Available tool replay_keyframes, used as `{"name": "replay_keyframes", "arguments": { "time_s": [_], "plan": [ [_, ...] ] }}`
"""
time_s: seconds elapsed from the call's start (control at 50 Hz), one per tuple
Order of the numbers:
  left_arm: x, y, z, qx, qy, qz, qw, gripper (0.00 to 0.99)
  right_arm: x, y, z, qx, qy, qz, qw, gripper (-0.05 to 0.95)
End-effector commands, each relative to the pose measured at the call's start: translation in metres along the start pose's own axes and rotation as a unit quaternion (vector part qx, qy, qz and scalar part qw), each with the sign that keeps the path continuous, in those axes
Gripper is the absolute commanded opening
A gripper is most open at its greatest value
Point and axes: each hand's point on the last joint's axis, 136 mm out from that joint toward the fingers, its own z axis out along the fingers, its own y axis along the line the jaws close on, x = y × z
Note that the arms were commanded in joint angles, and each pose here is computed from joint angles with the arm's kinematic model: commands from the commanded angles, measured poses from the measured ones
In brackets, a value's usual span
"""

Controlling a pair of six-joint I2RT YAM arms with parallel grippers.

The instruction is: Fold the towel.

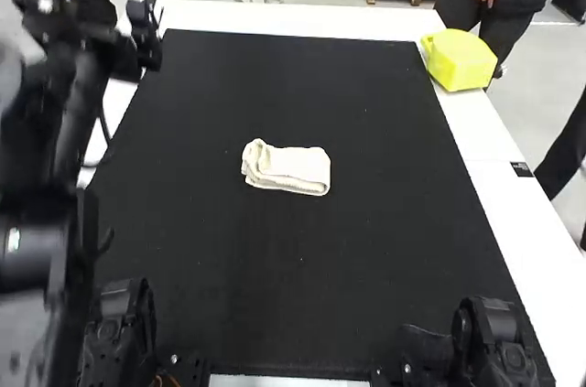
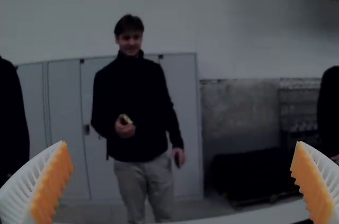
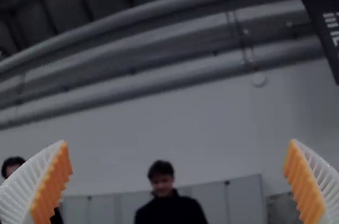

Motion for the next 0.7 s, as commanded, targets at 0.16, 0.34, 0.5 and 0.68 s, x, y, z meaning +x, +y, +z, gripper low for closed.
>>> {"name": "replay_keyframes", "arguments": {
  "time_s": [0.16, 0.34, 0.5, 0.68],
  "plan": [
    [0.030, 0.010, -0.010, -0.029, 0.027, 0.034, 0.9986, 0.966, 0.084, -0.051, -0.008, 0.088, 0.124, -0.142, 0.978, 0.92],
    [0.055, 0.015, -0.007, -0.030, 0.030, 0.114, 0.9926, 0.966, 0.155, -0.103, -0.026, 0.163, 0.159, -0.239, 0.944, 0.92],
    [0.089, 0.034, -0.008, -0.071, 0.042, 0.128, 0.9883, 0.966, 0.192, -0.125, -0.045, 0.190, 0.148, -0.290, 0.926, 0.92],
    [0.152, 0.044, -0.017, -0.080, 0.113, 0.147, 0.9795, 0.966, 0.235, -0.141, -0.073, 0.203, 0.156, -0.290, 0.922, 0.92]
  ]
}}
